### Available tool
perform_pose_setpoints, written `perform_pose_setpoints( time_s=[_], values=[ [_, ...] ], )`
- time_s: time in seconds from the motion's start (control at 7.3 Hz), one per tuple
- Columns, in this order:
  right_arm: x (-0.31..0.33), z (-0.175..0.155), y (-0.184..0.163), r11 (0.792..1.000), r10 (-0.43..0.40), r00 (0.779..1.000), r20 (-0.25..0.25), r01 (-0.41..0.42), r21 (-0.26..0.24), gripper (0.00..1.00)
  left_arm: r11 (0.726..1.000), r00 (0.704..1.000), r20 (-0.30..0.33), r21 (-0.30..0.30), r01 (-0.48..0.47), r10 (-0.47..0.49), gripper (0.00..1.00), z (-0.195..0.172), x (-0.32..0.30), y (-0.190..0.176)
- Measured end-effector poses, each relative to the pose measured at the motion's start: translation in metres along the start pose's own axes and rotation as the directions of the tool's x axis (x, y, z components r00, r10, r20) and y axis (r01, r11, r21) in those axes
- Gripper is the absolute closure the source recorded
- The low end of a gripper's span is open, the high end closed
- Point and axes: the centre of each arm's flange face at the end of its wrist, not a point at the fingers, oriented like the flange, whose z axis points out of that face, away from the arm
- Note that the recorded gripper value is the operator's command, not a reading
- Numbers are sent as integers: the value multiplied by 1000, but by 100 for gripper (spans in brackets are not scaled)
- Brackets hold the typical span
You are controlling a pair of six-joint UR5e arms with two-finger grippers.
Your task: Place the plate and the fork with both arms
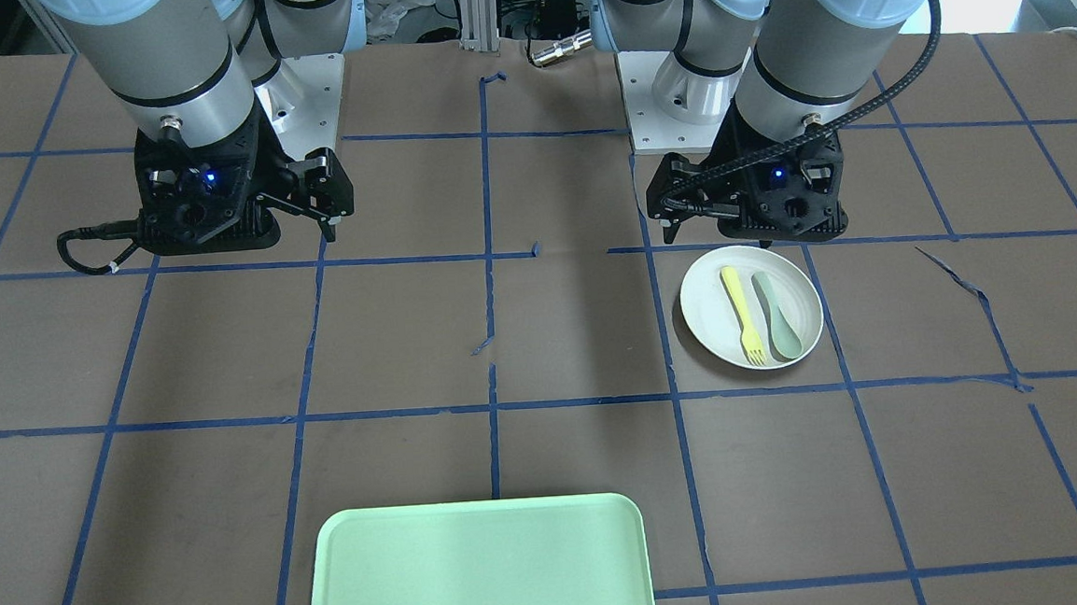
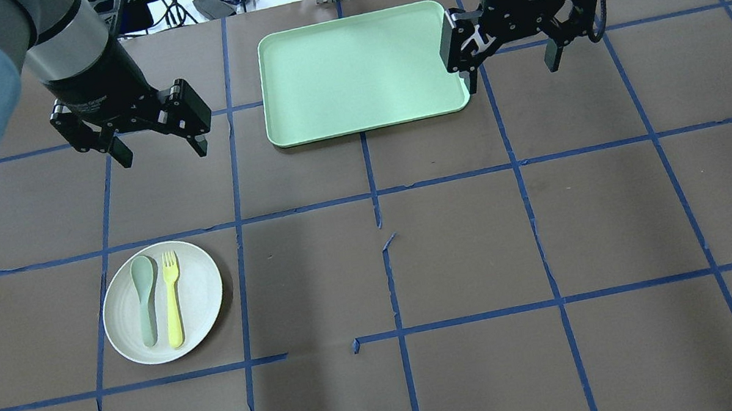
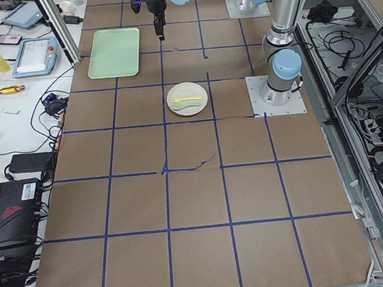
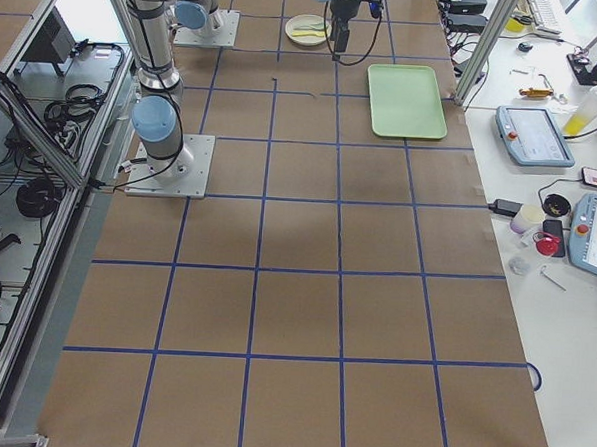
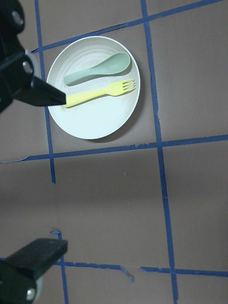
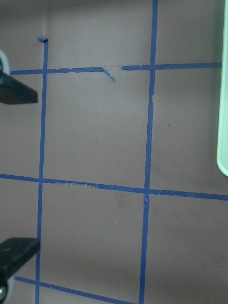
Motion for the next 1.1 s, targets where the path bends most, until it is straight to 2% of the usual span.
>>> perform_pose_setpoints(
  time_s=[0.55,1.1],
  values=[
    [-5,3,0,1000,-9,1000,1,9,-1,0,1000,1000,-2,2,4,-4,0,0,0,0],
    [-6,6,-4,1000,-11,1000,0,11,-3,0,1000,1000,-3,29,-5,5,0,6,1,-6]
  ],
)
